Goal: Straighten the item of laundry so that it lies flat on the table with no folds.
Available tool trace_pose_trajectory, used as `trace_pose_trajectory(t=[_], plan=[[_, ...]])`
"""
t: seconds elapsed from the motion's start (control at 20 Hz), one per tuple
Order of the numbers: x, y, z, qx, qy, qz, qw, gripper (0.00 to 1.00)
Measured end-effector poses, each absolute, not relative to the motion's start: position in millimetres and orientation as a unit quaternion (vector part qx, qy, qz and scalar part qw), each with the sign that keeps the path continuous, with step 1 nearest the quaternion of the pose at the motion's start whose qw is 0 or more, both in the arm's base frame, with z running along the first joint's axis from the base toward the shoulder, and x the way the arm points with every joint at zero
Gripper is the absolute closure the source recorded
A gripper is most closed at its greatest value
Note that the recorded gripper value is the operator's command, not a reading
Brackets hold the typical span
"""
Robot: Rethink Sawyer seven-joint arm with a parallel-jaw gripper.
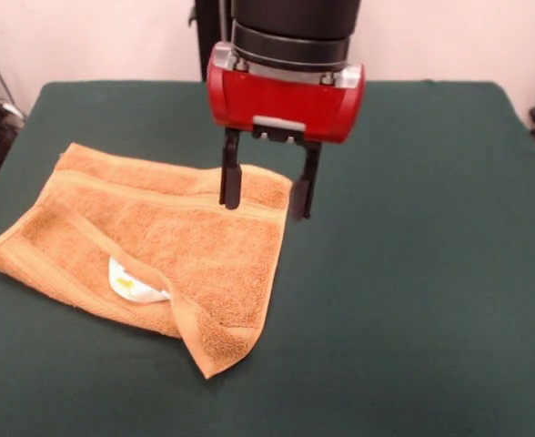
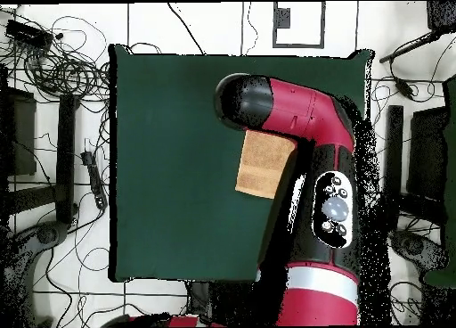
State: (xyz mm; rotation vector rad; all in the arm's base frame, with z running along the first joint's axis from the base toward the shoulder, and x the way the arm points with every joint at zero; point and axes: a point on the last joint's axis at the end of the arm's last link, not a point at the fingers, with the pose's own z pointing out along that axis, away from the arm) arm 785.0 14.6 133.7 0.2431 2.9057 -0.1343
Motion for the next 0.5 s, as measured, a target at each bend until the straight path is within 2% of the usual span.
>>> trace_pose_trajectory(t=[0.5], plan=[[778, -13, 102, 0.109, 0.989, -0.043, 0.095, 0.0]])
